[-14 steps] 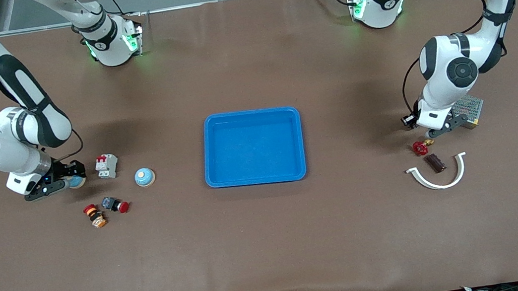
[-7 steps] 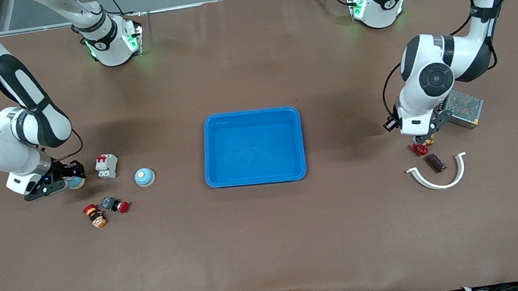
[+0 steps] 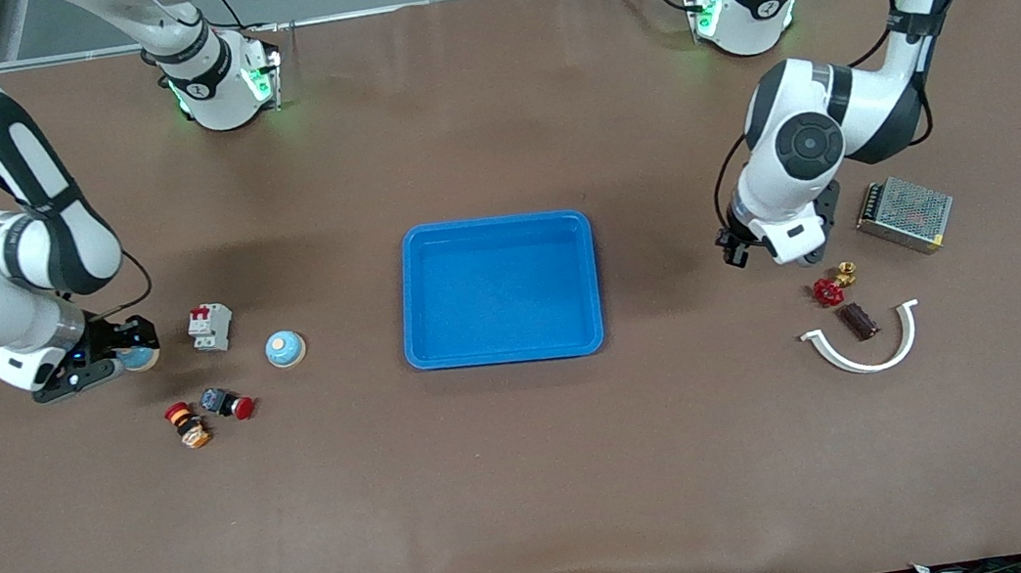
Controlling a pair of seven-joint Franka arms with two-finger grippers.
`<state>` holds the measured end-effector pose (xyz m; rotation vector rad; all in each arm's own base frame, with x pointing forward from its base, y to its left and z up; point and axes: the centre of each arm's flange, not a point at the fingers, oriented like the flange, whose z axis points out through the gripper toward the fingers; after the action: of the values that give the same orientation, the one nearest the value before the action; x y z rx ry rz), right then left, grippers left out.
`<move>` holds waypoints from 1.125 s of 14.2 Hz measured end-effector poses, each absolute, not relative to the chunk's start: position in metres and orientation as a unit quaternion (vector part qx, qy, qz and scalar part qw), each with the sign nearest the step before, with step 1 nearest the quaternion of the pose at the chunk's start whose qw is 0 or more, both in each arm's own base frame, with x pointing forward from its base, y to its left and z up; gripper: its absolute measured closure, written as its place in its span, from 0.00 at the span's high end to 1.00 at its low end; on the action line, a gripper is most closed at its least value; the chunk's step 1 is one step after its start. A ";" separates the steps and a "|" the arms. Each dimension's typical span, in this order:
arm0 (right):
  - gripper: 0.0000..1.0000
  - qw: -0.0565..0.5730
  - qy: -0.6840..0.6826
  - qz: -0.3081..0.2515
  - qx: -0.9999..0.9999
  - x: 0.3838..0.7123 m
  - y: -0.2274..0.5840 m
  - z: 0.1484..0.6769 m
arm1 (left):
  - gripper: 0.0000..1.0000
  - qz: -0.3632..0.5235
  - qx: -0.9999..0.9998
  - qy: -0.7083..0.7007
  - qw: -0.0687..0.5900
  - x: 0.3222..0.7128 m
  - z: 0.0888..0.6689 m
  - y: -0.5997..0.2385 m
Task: Place electrolytic capacitor and blue bell in tray
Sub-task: 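Lift the capacitor and the bell and carry both toward the blue tray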
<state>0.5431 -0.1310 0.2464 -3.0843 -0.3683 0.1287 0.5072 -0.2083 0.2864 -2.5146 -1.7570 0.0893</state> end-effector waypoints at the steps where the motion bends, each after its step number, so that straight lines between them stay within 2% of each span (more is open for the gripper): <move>1: 0.66 0.019 -0.106 0.046 -0.993 0.552 -0.128 0.270 | 0.34 0.028 -0.802 -0.596 0.027 0.503 0.296 -0.225; 5: 0.66 0.019 -0.043 0.057 -0.997 0.583 -0.079 0.350 | 0.34 0.038 -0.752 -0.658 -0.004 0.471 0.314 -0.303; 9: 0.66 0.007 0.034 0.068 -0.997 0.600 0.029 0.392 | 0.34 0.053 -0.719 -0.693 -0.026 0.428 0.310 -0.380; 13: 0.66 -0.007 0.105 0.063 -0.992 0.583 0.159 0.397 | 0.34 0.076 -0.708 -0.702 -0.024 0.406 0.294 -0.438; 16: 0.66 0.004 0.142 0.054 -0.988 0.567 0.227 0.395 | 0.34 0.070 -0.713 -0.698 -0.020 0.402 0.259 -0.452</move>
<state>0.5669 0.2265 0.3948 -3.0965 0.4438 0.1707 0.4018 -0.4517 0.2594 -2.2678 -2.2197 0.2230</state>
